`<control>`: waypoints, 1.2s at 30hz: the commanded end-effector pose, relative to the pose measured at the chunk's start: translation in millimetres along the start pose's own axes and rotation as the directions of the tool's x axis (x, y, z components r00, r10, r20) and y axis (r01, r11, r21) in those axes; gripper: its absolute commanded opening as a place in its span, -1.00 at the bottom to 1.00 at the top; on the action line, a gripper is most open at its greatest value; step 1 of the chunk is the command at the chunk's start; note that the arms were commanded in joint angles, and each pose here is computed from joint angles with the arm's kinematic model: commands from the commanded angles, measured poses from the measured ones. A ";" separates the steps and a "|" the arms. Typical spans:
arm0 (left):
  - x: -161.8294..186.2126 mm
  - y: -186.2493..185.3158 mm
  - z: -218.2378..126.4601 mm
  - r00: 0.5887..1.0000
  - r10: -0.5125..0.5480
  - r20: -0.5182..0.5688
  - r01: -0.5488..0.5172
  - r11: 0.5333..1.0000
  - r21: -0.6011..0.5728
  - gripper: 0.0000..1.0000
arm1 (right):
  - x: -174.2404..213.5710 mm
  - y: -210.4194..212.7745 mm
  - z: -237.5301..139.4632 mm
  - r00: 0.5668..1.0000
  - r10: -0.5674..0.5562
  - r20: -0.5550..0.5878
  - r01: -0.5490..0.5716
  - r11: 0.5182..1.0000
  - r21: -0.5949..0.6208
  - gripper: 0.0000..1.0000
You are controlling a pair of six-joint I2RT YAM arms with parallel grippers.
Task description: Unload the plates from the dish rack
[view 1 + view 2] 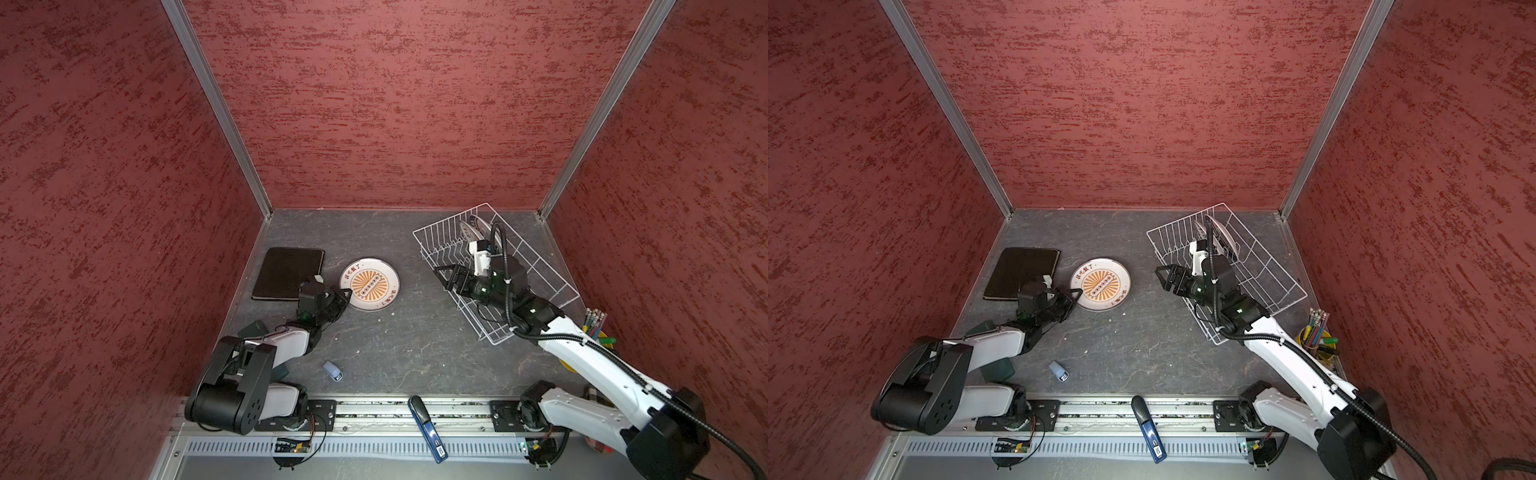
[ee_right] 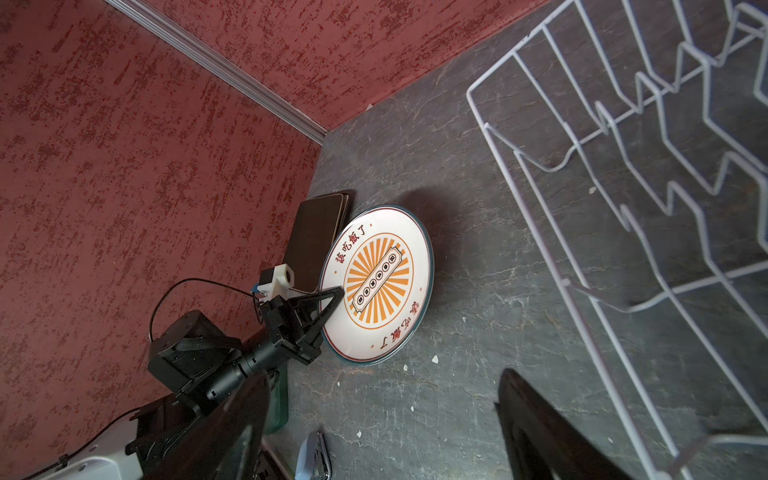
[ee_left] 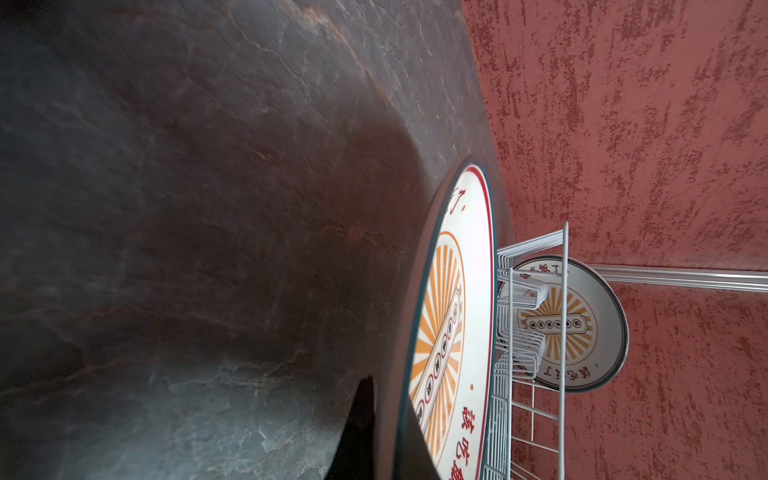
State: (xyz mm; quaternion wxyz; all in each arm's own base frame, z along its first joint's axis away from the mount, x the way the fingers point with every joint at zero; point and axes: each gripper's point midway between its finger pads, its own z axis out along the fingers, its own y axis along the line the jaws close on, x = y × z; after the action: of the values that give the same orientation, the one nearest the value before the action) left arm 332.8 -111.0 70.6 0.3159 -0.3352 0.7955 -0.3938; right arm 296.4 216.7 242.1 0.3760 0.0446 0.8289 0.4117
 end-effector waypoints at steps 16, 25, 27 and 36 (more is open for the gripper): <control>-28.0 -22.0 33.6 0.999 0.040 0.012 -0.041 0.996 0.083 -1.00 | -23.3 -19.3 -26.5 0.994 -0.033 0.108 0.018 0.991 0.131 0.78; -29.5 -7.2 42.7 1.000 0.005 0.011 -0.005 0.999 0.035 -1.00 | -24.3 -22.3 -32.2 0.993 -0.040 0.112 0.024 0.989 0.148 0.78; -29.0 -7.3 43.6 1.000 0.006 0.008 -0.006 0.999 0.037 -1.00 | -23.9 -23.4 -32.2 0.993 -0.041 0.111 0.024 0.988 0.150 0.78; -28.1 2.5 42.4 1.000 0.005 -0.003 -0.005 1.000 0.015 -0.94 | -22.4 -25.8 -34.6 0.993 -0.042 0.107 0.025 0.987 0.160 0.79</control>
State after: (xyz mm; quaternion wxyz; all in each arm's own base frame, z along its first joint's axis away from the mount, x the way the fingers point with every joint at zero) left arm 371.7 -106.9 45.0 0.3018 -0.3403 0.8016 -0.3880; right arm 293.2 175.6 236.5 0.4013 0.0790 0.8463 0.3414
